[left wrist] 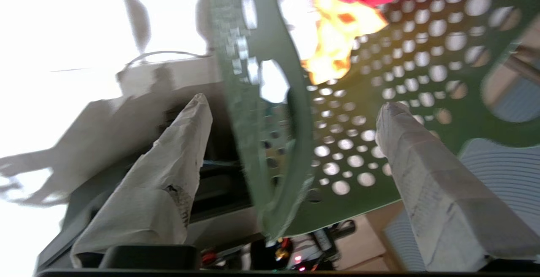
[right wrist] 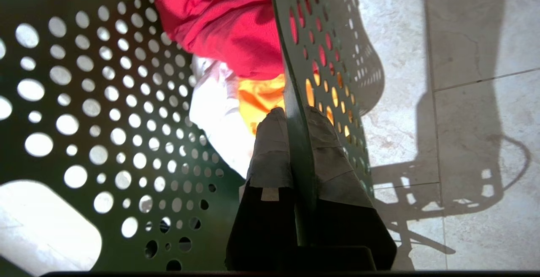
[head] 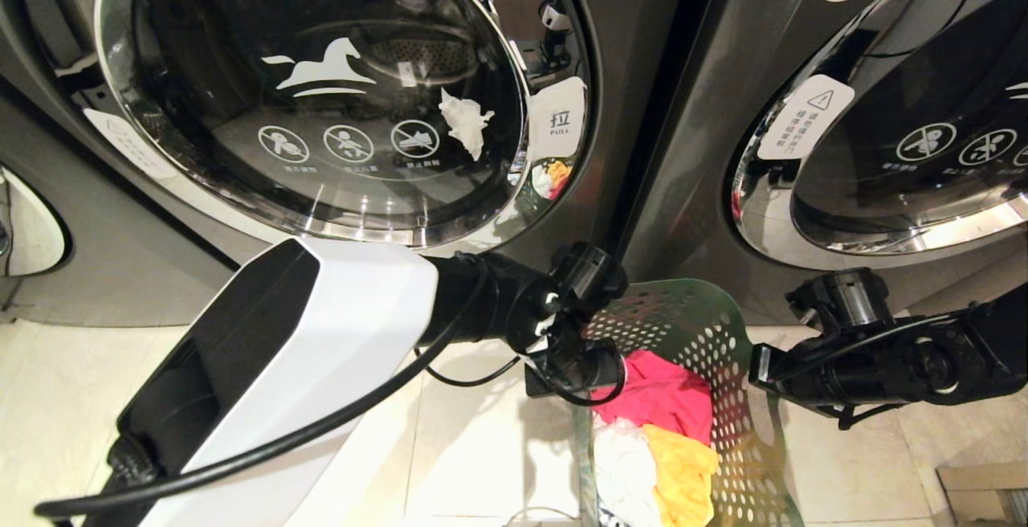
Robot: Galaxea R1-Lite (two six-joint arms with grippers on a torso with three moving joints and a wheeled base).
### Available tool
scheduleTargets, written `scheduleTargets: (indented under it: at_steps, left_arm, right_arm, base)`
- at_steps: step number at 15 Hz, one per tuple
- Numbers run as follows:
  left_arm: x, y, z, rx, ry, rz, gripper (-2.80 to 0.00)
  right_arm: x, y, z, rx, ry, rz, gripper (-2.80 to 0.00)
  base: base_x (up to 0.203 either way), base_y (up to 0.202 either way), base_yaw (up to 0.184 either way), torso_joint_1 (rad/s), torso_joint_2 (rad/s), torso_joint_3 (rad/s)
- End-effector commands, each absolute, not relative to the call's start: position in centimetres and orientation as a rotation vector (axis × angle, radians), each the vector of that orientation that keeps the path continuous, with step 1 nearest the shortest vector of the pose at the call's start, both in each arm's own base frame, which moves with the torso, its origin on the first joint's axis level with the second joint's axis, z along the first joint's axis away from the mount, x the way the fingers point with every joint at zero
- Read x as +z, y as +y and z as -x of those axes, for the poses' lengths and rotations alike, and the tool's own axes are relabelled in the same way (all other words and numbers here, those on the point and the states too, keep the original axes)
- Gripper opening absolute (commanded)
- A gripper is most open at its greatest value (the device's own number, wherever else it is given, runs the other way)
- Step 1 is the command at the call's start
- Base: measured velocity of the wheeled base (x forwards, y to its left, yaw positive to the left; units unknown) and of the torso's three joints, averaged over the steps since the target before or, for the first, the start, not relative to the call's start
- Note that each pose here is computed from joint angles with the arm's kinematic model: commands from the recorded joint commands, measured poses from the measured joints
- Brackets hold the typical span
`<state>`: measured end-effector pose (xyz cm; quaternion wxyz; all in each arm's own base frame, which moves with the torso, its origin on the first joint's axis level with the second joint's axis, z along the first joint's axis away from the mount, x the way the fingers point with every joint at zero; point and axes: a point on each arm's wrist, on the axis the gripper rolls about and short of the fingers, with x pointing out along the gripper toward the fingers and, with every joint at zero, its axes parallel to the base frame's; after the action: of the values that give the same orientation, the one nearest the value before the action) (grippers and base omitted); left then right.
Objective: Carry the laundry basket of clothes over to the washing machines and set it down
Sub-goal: Pick up the clothes basket and put it beside the washing machine
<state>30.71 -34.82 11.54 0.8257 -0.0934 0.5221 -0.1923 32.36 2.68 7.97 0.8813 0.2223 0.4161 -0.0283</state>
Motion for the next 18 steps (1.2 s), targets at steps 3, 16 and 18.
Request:
scheduleTargets:
  at_steps: [3,16,18]
  left_arm:
    - [12.4,-33.6,-30.2,-0.298,1.099,0.118,0.0]
    - [16.9,-33.2,-27.9,-0.33,1.033,0.155,0.0]
    - [17.1,-33.2,-27.6,-0.332,1.036,0.154,0.0]
  right_arm:
    - [8.1,1.5,-32.6,-0.088,0.851,-0.469,-2.8]
    - [9.2,-4.6,-32.3,-0.14,0.789,-0.3,-2.8]
    - [8.9,-4.6,-32.5,-0.135,0.797,-0.287,-2.8]
  base:
    - [0.0,0.0,0.0,0.0,0.0,0.0]
    - [0.0,0.0,0.0,0.0,0.0,0.0]
    - [0.0,0.0,0.0,0.0,0.0,0.0]
